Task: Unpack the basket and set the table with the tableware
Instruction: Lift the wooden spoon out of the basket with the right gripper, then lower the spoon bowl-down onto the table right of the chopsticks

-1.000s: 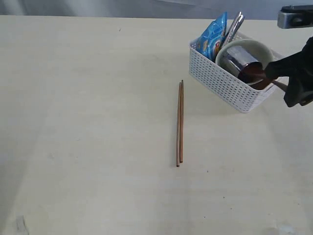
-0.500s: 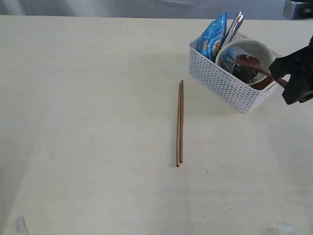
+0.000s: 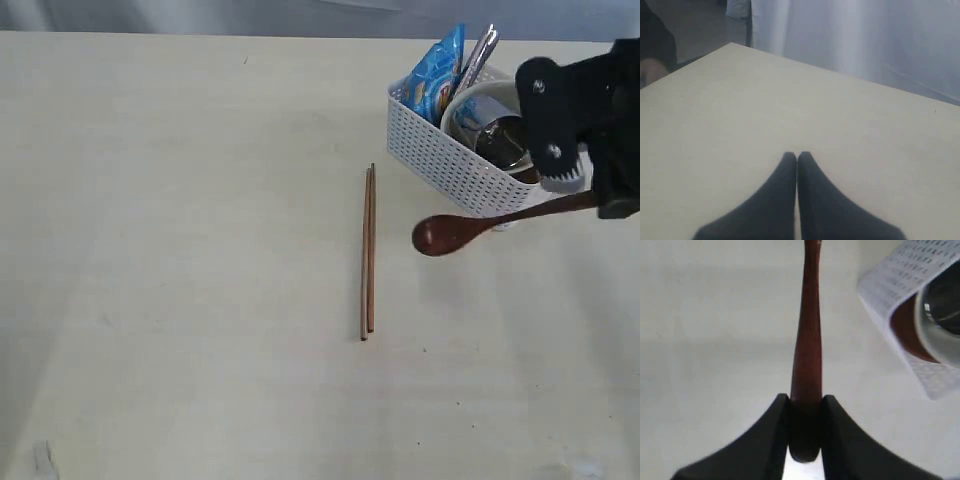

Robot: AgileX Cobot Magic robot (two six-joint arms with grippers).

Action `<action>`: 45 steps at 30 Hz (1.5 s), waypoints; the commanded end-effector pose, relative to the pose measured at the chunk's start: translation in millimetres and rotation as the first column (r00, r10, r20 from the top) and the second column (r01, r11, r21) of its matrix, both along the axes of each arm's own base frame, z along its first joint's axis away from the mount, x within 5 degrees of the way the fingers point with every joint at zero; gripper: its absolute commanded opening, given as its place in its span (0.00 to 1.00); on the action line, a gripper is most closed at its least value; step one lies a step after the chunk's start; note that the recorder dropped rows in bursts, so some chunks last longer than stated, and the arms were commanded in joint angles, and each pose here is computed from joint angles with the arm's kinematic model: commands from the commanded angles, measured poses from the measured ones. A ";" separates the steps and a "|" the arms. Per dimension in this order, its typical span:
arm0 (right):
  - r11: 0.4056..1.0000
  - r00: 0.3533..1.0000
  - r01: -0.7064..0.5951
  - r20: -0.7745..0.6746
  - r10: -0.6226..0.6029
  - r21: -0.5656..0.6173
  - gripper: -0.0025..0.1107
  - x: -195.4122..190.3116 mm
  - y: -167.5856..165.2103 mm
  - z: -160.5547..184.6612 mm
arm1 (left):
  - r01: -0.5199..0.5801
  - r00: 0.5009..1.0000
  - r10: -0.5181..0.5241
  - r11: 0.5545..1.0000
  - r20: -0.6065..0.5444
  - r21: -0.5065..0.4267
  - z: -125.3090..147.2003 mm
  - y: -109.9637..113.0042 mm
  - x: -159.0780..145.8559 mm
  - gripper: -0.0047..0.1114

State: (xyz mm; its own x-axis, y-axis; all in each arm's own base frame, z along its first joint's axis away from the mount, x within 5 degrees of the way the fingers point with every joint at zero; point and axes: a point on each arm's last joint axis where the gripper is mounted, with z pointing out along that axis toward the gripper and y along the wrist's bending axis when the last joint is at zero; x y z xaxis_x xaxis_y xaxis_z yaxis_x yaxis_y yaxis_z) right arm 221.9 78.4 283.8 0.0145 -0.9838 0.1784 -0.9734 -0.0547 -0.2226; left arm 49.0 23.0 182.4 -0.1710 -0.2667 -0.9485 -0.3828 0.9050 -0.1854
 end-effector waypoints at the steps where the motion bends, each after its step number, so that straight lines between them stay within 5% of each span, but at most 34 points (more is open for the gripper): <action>1: 0.881 0.896 -0.320 0.192 0.401 -0.347 0.02 21.3 2.7 17.2 | 0.007 1.000 -0.007 1.000 0.005 0.007 0.1 -0.3 0.1 0.04; 2: 0.833 0.861 -0.359 0.196 0.470 -0.422 0.02 24.5 3.4 21.3 | 0.007 1.000 -0.007 1.000 0.005 0.007 0.1 -0.3 0.1 0.04; 4: 0.643 0.685 -0.420 0.241 0.687 -0.640 0.02 38.9 12.7 39.7 | 0.007 1.000 -0.007 1.000 0.005 0.007 0.1 -0.3 0.1 0.04; 7: 0.545 0.493 -0.480 0.302 0.816 -0.688 0.02 49.1 37.2 58.9 | 0.007 1.000 -0.007 1.000 0.005 0.007 0.1 -0.3 0.1 0.04; 10: 0.317 0.244 -0.564 0.213 0.946 -0.763 0.02 39.0 74.3 68.4 | 0.007 1.000 -0.007 1.000 0.005 0.007 0.1 -0.3 0.1 0.04; 16: 0.083 0.047 -0.671 0.069 0.997 -0.737 0.02 -6.5 123.9 59.9 | 0.007 1.000 -0.007 1.000 0.005 0.007 0.1 -0.3 0.1 0.04; 19: 0.109 0.020 -0.772 0.148 0.989 -0.626 0.02 -26.7 134.9 55.2 | 0.007 1.000 -0.007 1.000 0.005 0.007 0.1 -0.3 0.1 0.04; 24: 0.062 0.008 -0.796 0.092 0.996 -0.602 0.02 -42.0 104.7 49.0 | 0.007 1.000 -0.007 1.000 0.005 0.007 0.1 -0.3 0.1 0.04; 30: -0.052 -0.046 -0.794 -0.025 0.999 -0.605 0.02 -53.7 58.6 4.6 | 0.007 1.000 -0.007 1.000 0.005 0.007 0.1 -0.3 0.1 0.04; 34: -0.129 -0.112 -0.810 -0.066 0.992 -0.572 0.02 -57.3 56.3 -27.0 | 0.007 1.000 -0.007 1.000 0.005 0.007 0.1 -0.3 0.1 0.04; 45: -0.052 -0.023 -0.892 -0.069 0.997 -0.448 0.02 -29.2 82.3 -52.8 | 0.007 1.000 -0.007 1.000 0.005 0.007 0.1 -0.3 0.1 0.04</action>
